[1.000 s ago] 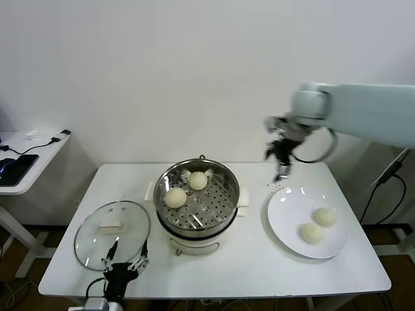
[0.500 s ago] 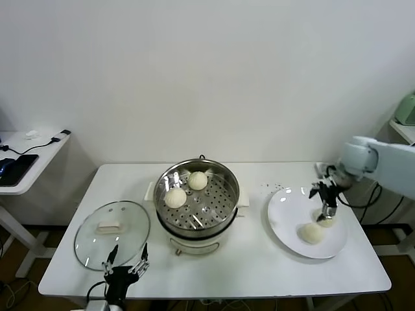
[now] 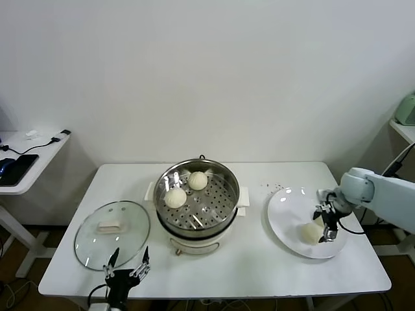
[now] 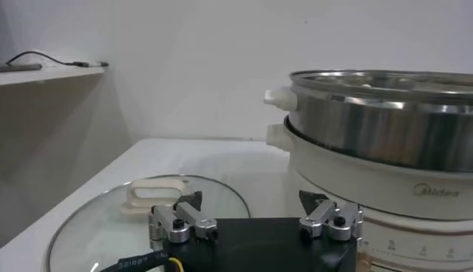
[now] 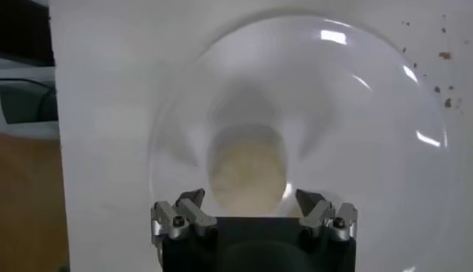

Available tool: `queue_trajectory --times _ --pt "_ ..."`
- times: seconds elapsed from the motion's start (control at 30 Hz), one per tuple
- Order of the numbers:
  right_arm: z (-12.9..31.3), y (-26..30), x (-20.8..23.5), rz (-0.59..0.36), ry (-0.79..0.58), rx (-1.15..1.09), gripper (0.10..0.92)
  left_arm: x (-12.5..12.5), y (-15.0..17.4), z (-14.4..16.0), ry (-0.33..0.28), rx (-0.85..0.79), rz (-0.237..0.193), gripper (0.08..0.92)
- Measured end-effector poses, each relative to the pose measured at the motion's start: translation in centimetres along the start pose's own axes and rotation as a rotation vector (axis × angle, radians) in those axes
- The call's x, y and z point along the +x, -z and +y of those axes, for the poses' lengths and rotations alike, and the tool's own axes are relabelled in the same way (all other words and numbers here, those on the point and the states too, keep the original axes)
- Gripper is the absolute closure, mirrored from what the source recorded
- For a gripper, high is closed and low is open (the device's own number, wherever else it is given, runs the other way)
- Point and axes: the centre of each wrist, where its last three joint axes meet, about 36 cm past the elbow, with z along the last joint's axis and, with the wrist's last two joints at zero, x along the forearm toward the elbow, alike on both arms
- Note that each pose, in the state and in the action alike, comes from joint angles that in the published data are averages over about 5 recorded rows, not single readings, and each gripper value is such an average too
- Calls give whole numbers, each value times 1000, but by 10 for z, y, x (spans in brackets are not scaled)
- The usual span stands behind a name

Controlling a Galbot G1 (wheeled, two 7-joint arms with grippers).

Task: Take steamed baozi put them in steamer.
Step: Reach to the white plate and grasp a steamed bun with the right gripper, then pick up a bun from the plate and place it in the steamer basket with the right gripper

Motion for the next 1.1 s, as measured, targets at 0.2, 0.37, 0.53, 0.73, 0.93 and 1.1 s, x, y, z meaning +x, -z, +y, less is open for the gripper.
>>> queue_trajectory --times 0.2,0.37,0.53,0.73,0.93,1.1 --pt "0 6 -9 -14 -12 -7 240 2 0 0 3 -3 0 177" --pt "2 7 -11 -20 -10 -8 353 4 -1 -1 5 -5 1 177" --pt "4 4 -6 -16 2 0 377 6 -1 -4 3 -8 4 177" --pt "-5 12 15 -20 -3 35 377 7 0 -8 -4 -10 2 177" --pt "-35 43 74 -41 -48 127 377 7 3 -10 -10 -14 -2 177" --pt "-66 97 154 -75 -115 285 377 9 4 -10 -11 -19 -2 177"
